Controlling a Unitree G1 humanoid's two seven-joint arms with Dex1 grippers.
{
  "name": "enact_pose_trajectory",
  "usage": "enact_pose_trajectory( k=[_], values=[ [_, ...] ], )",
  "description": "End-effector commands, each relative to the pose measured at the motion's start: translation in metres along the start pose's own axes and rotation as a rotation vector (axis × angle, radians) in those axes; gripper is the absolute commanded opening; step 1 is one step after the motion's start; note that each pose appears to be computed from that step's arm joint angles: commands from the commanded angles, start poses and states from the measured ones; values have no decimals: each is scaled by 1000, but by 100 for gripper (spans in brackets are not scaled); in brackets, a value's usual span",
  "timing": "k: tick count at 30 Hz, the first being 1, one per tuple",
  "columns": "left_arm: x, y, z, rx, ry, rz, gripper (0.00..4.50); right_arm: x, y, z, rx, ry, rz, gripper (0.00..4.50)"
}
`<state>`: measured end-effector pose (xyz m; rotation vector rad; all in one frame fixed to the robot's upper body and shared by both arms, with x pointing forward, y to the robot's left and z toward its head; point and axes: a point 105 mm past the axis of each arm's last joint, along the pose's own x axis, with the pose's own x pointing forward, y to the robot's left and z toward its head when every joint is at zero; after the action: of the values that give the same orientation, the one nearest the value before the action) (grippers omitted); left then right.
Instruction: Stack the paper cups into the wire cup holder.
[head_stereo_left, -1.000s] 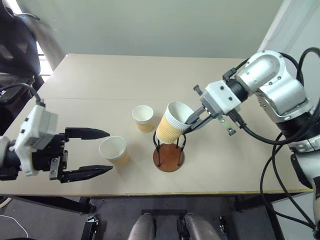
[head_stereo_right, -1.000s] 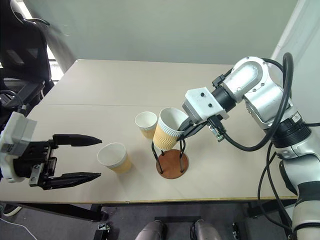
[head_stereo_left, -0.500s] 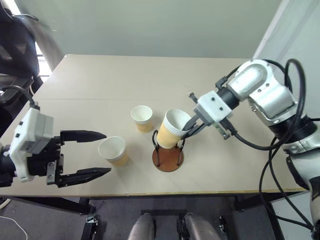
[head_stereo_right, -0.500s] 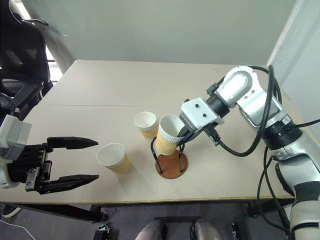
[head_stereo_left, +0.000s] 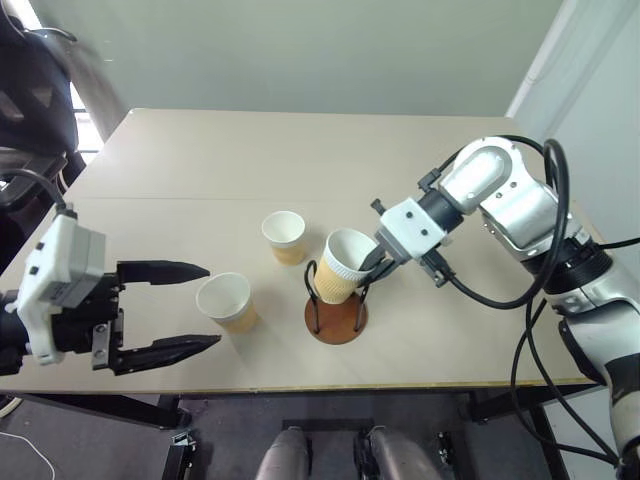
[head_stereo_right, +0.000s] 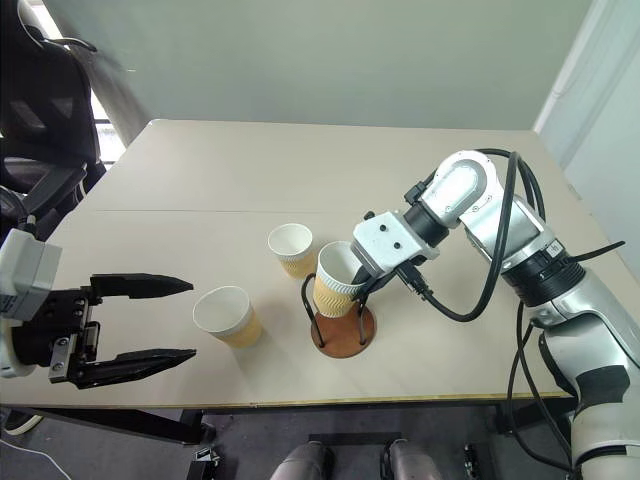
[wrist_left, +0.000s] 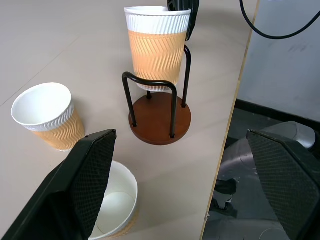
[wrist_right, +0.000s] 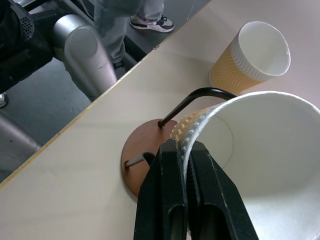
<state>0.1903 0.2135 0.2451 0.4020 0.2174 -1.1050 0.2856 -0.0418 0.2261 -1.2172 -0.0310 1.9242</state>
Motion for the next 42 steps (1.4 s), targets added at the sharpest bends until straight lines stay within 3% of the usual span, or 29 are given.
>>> enact_pose_trajectory(
  k=[1, 8, 17, 20, 29, 34, 38, 42],
  values=[
    [-4, -1, 10, 48, -16, 14, 450, -5, -4, 2, -30, 19, -15, 4],
    [-6, -6, 22, 43, -112, -5, 450, -4, -7, 1, -25, 23, -16, 4],
    [-9, -7, 17, 16, -84, 8, 450, -1, -5, 1, -28, 18, -5, 4],
    [-10, -7, 16, 15, -75, 11, 450, 0, -4, 3, -32, 11, 0, 56],
    [-11, -4, 12, 13, -40, 18, 450, -8, -11, 3, -39, 26, -37, 345],
    [-7, 3, -19, 27, 178, -8, 450, -63, -21, 4, 27, 23, -214, 345],
    [5, 8, -19, 52, 138, -38, 450, -112, 1, 6, 200, -88, -333, 345],
    [14, 15, -25, 89, 151, -60, 450, -134, 31, 10, 355, -176, -382, 345]
  ],
)
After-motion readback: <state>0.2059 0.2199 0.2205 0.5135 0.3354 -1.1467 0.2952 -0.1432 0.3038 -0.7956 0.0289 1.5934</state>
